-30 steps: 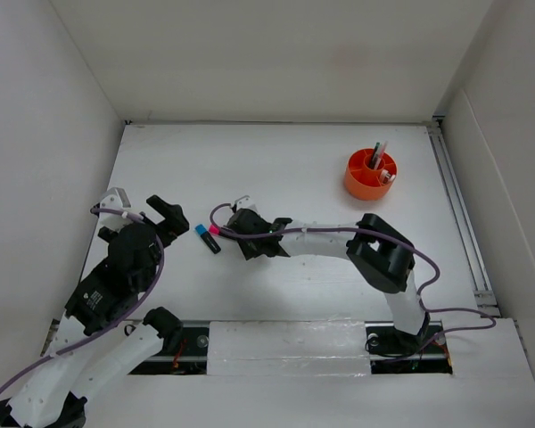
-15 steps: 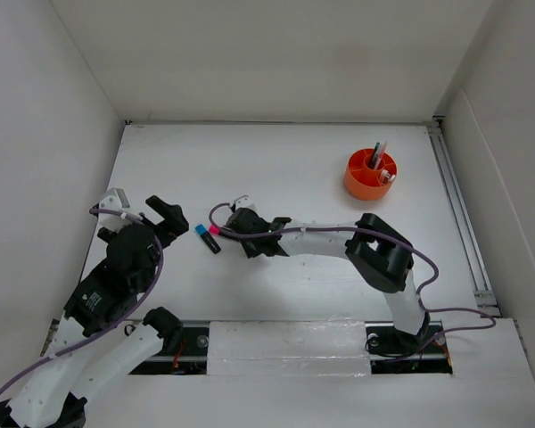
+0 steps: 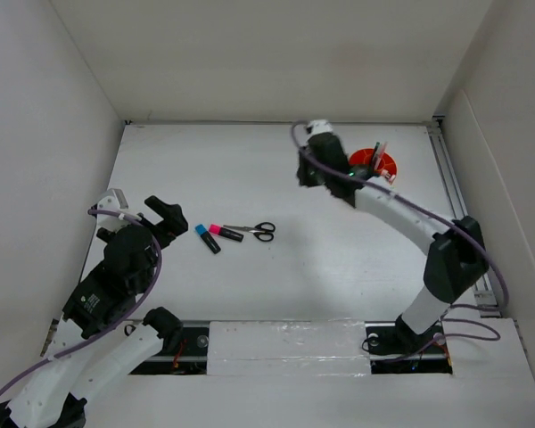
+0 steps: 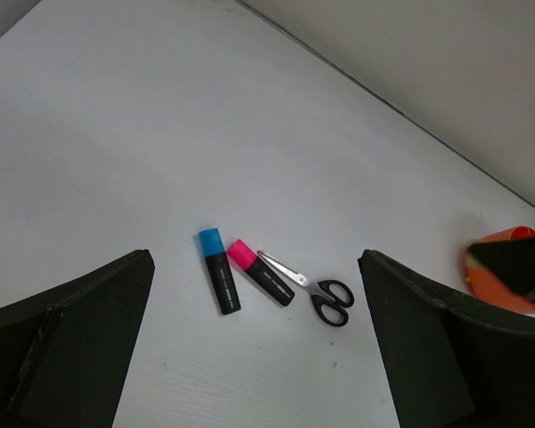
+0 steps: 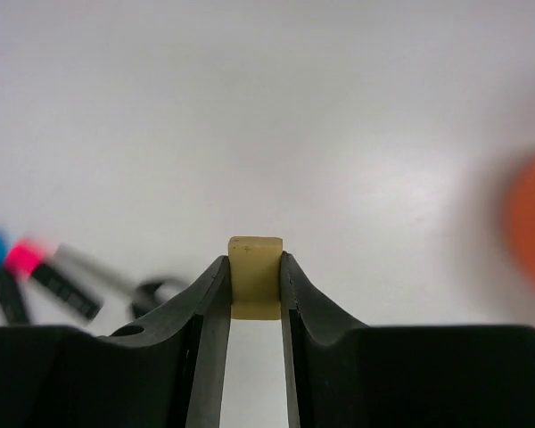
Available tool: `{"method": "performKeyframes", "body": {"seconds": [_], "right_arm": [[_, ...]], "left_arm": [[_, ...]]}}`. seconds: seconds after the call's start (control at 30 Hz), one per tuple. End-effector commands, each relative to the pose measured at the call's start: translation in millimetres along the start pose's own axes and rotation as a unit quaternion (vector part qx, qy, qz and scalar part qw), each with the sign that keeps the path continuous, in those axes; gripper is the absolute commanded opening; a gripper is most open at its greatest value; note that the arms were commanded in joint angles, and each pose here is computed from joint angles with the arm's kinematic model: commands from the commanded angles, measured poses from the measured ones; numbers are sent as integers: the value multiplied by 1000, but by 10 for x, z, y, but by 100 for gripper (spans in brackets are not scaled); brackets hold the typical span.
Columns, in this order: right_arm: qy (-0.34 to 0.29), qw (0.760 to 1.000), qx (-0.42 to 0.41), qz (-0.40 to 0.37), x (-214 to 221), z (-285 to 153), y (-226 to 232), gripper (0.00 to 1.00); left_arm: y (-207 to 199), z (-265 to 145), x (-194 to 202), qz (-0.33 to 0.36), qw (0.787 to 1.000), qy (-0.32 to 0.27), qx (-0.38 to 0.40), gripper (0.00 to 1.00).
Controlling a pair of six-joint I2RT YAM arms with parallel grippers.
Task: Sort the stationery into containers
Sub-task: Pick up the stationery from the center of the board, then place the stationery in the storage box.
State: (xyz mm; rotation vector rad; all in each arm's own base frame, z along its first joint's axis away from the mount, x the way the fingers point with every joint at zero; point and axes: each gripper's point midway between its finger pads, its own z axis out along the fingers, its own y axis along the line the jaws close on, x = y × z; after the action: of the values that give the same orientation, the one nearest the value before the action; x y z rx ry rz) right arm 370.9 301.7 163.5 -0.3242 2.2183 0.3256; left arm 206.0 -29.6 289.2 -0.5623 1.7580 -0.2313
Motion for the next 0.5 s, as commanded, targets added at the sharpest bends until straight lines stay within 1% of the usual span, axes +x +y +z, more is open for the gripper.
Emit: {"method": "performKeyframes", "body": {"seconds": [0.0,0.1,0.13,0.23,0.3,0.33,0.37,0.43,0.47], "right_arm": [[-68,995,62,35,-700,-207,-1052,0],[-100,991,77,45,-1011,-296,-1590,0],[-111,987,96,59,-1111,-369,-1922,0],[-141,985,79,65,-1300,-459,-2345,0],[-162,982,69,64,-1379,-506,-2508,0],[-175,982,44,60,-1448,-536,-2509,0],[-191,978,54,56,-1544,-636,-2686,0],[-184,980,54,49,-1534,-535,-2852,0],[-195,978,50,48,-1637,-585,-2950,0]], "left_arm": [[-74,-14,-101,-12,1000,-14,15,100],[-84,-17,-89,-8,1000,-11,19,100],[-72,-4,-57,-5,1000,-8,17,100],[-100,11,-45,0,1000,-5,20,100],[-130,28,-30,5,1000,-2,23,100],[-135,47,-12,9,1000,1,21,100],[-147,44,-1,9,1000,4,24,100],[-153,62,18,12,1000,7,22,100],[-153,62,18,12,1000,7,22,100]]}}
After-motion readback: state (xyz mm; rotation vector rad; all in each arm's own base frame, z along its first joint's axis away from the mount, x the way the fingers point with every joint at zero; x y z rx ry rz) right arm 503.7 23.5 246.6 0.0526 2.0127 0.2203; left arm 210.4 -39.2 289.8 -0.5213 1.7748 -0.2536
